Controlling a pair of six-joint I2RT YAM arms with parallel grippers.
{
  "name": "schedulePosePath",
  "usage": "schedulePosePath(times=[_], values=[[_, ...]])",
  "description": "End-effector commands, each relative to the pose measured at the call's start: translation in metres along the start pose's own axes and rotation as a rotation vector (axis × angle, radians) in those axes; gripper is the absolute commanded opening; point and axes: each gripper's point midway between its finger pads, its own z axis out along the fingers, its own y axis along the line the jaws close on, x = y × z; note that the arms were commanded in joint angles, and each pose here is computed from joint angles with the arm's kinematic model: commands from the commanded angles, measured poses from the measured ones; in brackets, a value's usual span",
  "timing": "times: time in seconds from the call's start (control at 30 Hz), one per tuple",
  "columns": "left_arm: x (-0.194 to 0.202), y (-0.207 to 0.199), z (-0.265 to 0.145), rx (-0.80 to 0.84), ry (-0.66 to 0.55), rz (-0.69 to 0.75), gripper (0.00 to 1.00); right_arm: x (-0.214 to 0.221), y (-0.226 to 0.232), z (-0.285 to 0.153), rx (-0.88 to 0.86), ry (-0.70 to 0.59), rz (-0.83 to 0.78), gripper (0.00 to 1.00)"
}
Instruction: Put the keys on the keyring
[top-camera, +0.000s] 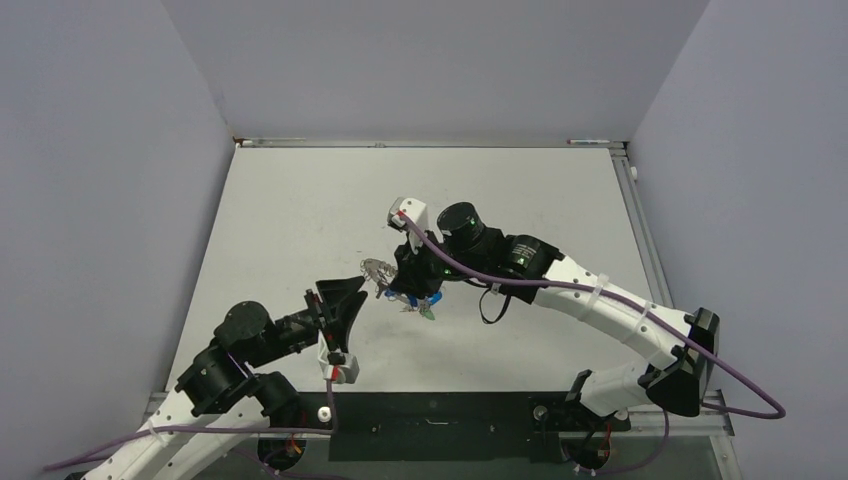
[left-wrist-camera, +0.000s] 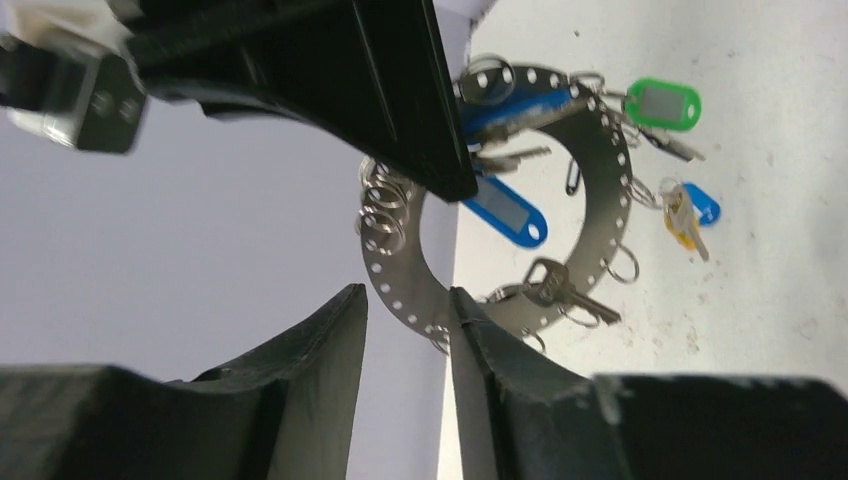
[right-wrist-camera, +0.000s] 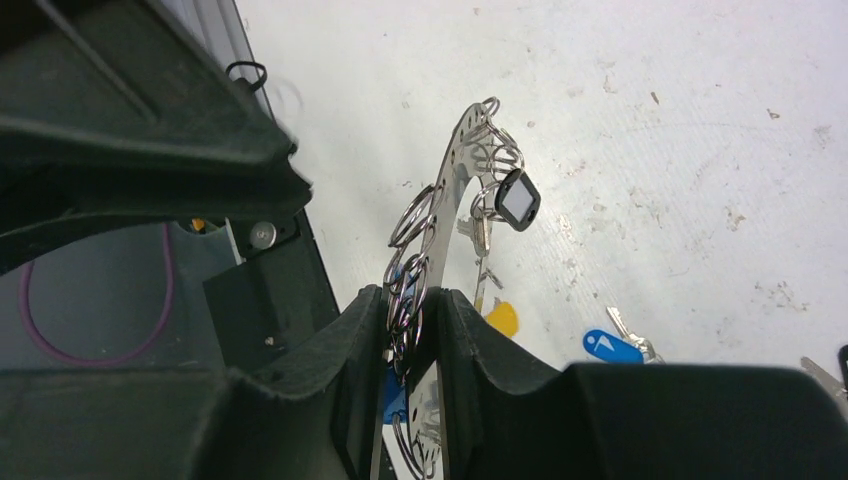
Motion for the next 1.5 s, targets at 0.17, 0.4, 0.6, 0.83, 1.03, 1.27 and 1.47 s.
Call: schedulePosePath(times=[0.17,0.4,0.6,0.83,1.03,1.27,1.47], values=[[-0.025,0.007,0.020,-0.189,-0.224,-0.060,0.23,-0.022,0.019,-0.001,-0.118,0.005,0.158,0.05],[-0.022,0.010,0.021,-0.230,-0.218,-0.036,0.28,-0.037,0.038,-0.009,-0.211,-0.053,0.206,0.05],[-0.015,0.012,0.025,-0.259,-0.187,-0.017,0.33,-0.041,0.042,-0.009,-0.234,-0.067,0.214,0.05],[-0.007,0.014,0.024,-0.288,-0.143,0.002,0.26,-0.045,0.048,-0.011,-0.266,-0.087,0.217,0.05],[-0.006,0.017,0.023,-0.303,-0.133,0.011,0.15,-0.042,0.050,-0.009,-0.278,-0.079,0.221,0.05],[-0.005,0.019,0.019,-0.318,-0.127,0.009,0.14,-0.034,0.050,-0.003,-0.255,-0.049,0.212,0.05],[-0.006,0.008,0.020,-0.236,-0.118,-0.006,0.22,-0.029,0.041,-0.001,-0.200,-0.033,0.195,0.05]])
